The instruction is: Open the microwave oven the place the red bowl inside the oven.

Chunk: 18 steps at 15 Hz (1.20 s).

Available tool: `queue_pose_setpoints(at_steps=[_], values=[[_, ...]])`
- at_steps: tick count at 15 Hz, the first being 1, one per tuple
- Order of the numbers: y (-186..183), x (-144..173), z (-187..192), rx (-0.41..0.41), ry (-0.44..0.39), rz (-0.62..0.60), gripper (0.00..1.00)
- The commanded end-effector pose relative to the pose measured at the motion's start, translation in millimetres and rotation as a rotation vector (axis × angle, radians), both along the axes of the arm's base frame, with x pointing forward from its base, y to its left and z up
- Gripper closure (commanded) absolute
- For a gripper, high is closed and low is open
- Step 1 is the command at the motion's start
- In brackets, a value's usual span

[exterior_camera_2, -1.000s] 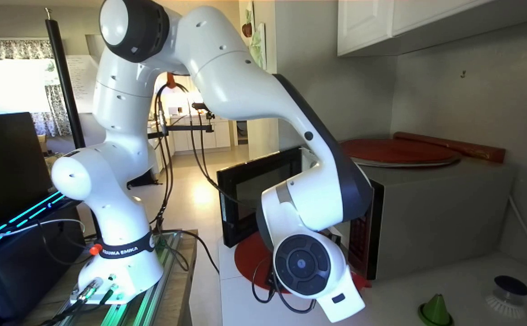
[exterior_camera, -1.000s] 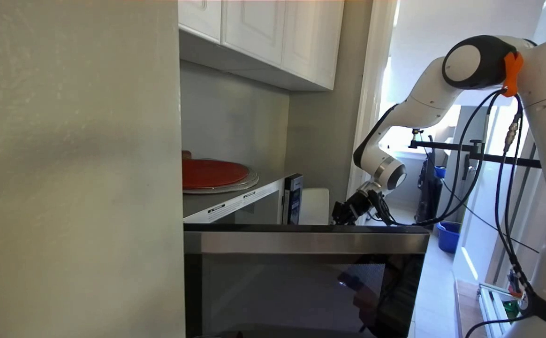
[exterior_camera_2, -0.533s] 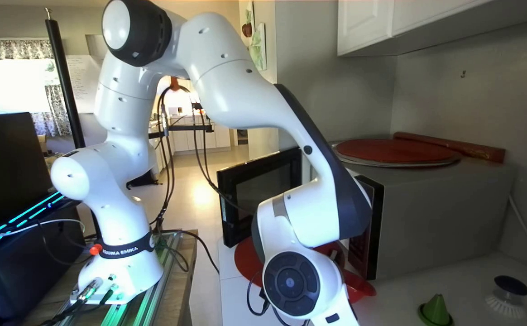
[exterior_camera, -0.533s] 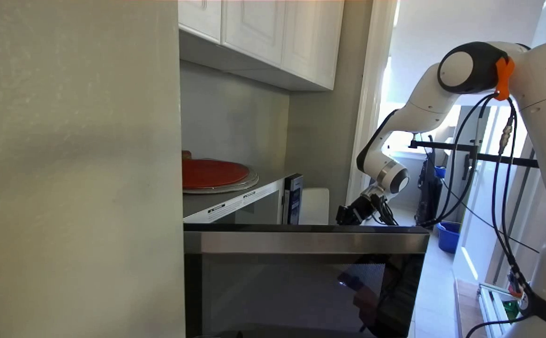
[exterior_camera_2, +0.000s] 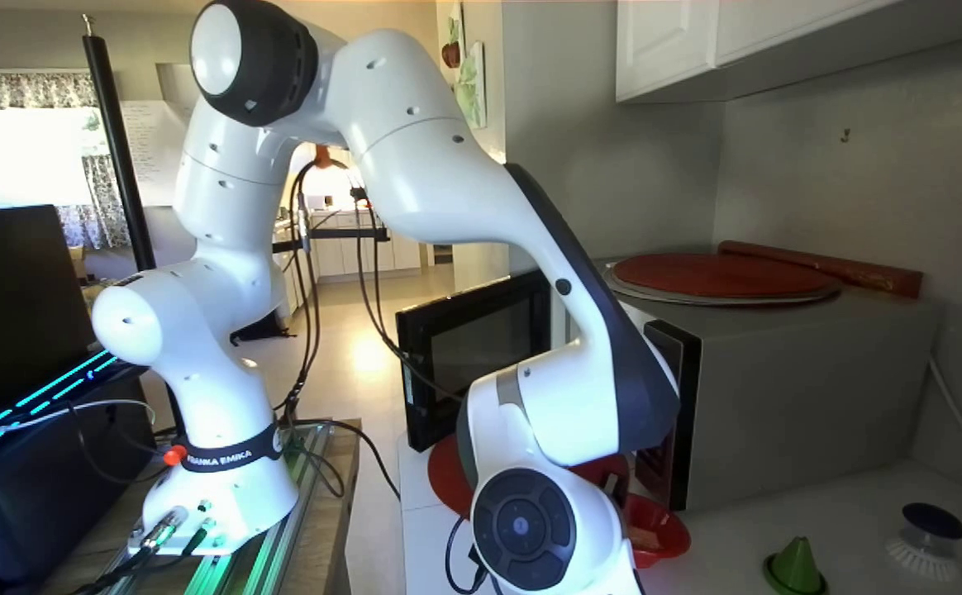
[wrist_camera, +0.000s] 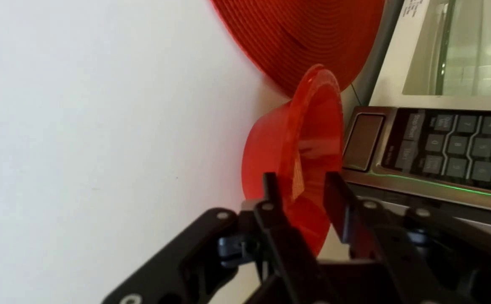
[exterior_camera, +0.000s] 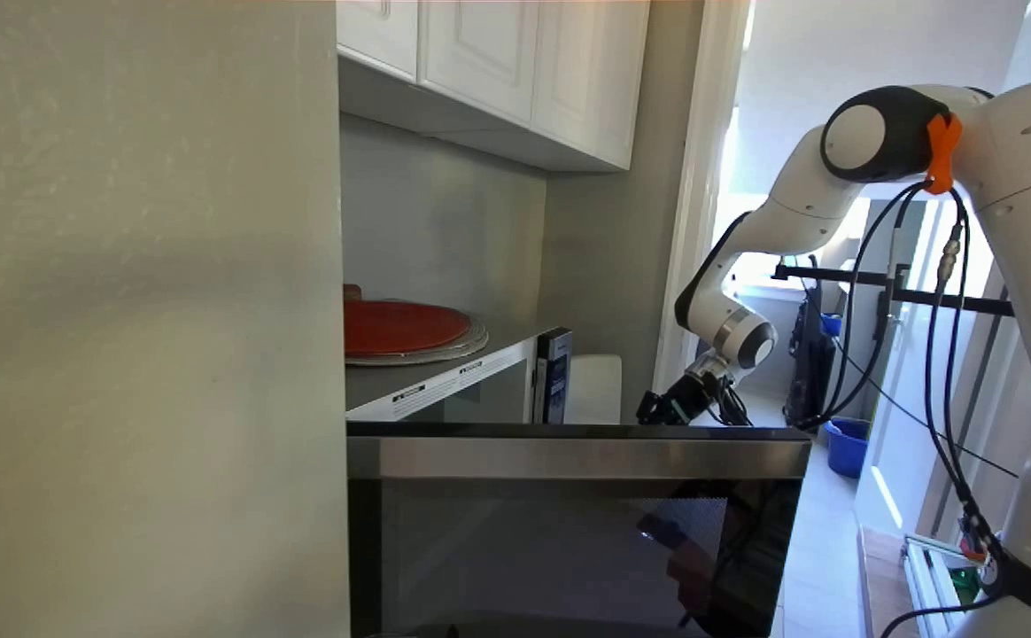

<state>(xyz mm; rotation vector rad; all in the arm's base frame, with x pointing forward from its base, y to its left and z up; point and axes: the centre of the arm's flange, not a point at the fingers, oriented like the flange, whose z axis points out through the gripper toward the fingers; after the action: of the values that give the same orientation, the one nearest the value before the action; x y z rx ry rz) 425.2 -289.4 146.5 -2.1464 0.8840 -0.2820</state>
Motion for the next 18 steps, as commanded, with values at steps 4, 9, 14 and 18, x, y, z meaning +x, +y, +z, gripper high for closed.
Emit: queue_pose_setpoints(at_steps=[4, 9, 14, 18], values=[[-8, 3, -6, -0.028, 0.003, -0.015, 0.26], [-6, -2, -10, -0.029, 0.017, -0.015, 0.25], [-8, -8, -15, -0.037, 0.036, -0.008, 0.24], [-12, -8, -6, -0.034, 0.037, -0.015, 0.20]])
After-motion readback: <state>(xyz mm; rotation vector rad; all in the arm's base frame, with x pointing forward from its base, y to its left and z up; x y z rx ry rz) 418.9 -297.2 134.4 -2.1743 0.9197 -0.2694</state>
